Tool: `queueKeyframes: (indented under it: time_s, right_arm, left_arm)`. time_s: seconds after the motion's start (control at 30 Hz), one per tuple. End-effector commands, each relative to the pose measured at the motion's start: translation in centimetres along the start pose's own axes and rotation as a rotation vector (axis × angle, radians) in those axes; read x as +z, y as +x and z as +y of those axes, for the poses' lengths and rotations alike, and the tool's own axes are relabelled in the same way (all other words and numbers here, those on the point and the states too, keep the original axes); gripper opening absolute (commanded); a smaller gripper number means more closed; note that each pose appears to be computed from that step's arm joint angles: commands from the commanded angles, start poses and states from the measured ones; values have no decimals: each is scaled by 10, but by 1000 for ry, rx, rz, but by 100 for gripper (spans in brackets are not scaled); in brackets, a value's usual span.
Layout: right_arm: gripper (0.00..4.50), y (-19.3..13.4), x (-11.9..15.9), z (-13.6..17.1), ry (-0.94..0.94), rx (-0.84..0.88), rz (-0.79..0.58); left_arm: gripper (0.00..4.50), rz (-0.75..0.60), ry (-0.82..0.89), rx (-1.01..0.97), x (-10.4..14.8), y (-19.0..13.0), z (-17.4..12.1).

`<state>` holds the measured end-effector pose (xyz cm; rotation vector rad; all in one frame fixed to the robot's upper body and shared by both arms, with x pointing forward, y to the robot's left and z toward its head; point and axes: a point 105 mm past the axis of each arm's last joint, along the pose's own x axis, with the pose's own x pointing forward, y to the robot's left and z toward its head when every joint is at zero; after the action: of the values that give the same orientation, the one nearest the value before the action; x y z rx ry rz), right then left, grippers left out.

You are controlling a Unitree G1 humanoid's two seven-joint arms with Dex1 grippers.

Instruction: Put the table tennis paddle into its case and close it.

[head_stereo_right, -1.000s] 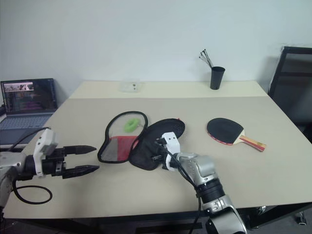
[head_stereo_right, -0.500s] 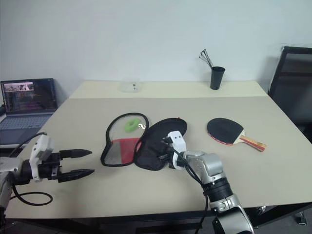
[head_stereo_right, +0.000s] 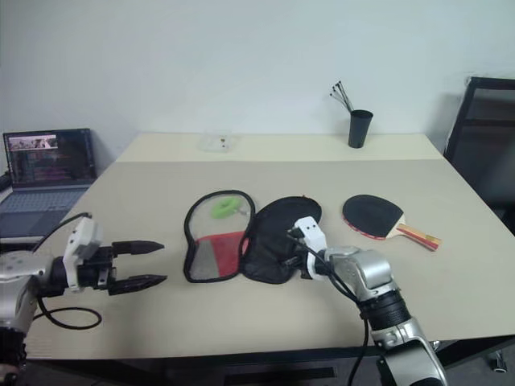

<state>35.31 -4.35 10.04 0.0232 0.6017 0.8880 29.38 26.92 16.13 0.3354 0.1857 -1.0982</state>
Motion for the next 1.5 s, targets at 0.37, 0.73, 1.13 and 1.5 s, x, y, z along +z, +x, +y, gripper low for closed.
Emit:
queueKeyframes:
  time_s: [0.37, 0.73, 1.13, 1.5]
  right_arm:
    - [7, -27, 19, -40, -169, 30, 106]
    - [7, -28, 26, -61, -220, 16, 143]
    - [7, -27, 27, -68, -224, -5, 142]
    - [236, -36, 32, -75, -241, -58, 100]
  left_arm:
    - [431, -50, 80, -104, 63, 46, -29]
    - [431, -45, 76, -99, 88, 54, -33]
    - [431, -38, 69, -93, 80, 52, -29]
    - [431, -37, 68, -95, 66, 49, -28]
